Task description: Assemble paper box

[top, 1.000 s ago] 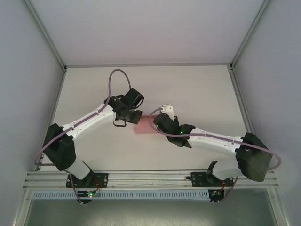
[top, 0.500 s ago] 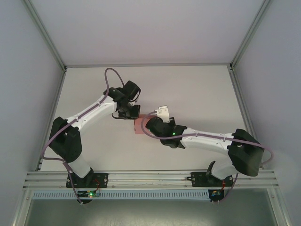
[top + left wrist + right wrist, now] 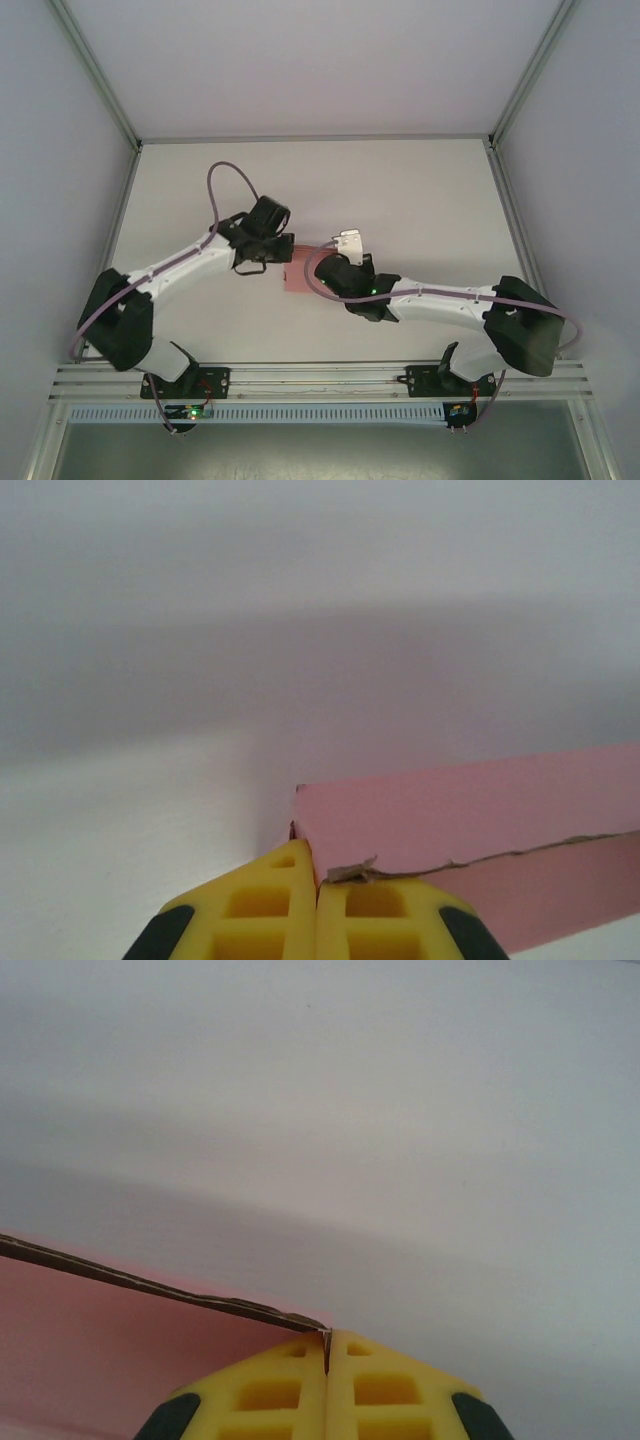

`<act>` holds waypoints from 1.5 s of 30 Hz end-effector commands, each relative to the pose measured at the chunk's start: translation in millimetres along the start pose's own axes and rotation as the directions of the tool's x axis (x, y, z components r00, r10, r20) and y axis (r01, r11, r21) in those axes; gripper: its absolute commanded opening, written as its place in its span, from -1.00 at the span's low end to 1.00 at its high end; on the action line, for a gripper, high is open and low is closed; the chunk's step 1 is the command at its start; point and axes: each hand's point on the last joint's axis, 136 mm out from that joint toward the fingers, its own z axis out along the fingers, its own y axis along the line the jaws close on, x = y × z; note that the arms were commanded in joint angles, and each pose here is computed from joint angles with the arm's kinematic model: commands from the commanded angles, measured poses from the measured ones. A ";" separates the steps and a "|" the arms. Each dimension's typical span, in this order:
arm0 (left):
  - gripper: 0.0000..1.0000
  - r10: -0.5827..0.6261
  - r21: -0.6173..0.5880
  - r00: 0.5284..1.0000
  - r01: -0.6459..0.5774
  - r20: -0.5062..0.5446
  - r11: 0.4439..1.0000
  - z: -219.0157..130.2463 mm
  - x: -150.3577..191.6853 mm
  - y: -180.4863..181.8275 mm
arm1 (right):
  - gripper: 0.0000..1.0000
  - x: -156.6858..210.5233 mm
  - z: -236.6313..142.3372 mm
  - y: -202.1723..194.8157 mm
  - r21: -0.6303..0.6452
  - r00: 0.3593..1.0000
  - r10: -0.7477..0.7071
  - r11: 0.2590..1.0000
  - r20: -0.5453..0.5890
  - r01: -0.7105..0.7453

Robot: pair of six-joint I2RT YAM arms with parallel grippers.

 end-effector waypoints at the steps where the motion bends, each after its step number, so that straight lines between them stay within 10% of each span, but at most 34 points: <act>1: -1.00 0.044 0.058 0.999 -0.043 -0.026 0.997 21.4 46.1 -5.2 | -1.00 16.7 -5.1 20.2 -0.143 1.000 -0.006 0.990 -0.006 0.006; 18: -0.56 0.089 0.066 0.996 -0.090 0.025 0.994 2.2 64.7 -8.4 | -1.00 19.1 -19.6 17.1 -0.138 0.997 -0.026 0.990 0.074 0.036; 26: 0.28 0.114 0.048 0.991 -0.117 0.065 0.992 -31.7 38.1 -22.1 | -1.00 11.4 -21.0 11.3 -0.063 0.994 -0.041 0.997 0.106 0.048; 28: 1.00 0.092 0.011 0.994 -0.093 0.056 0.996 -39.7 32.6 -20.0 | -1.00 10.6 -22.5 10.6 -0.054 0.992 -0.043 0.997 0.116 0.049; 34: 1.00 -0.112 0.007 0.988 0.112 0.104 0.994 -57.4 14.6 -16.1 | -1.00 9.8 -24.3 8.7 -0.040 0.988 -0.036 0.998 0.147 0.042; 45: 1.00 -0.547 0.227 0.836 0.525 0.045 0.821 -32.8 23.1 -1.4 | -1.00 8.7 -33.2 15.4 -0.013 0.978 -0.066 0.997 0.196 0.070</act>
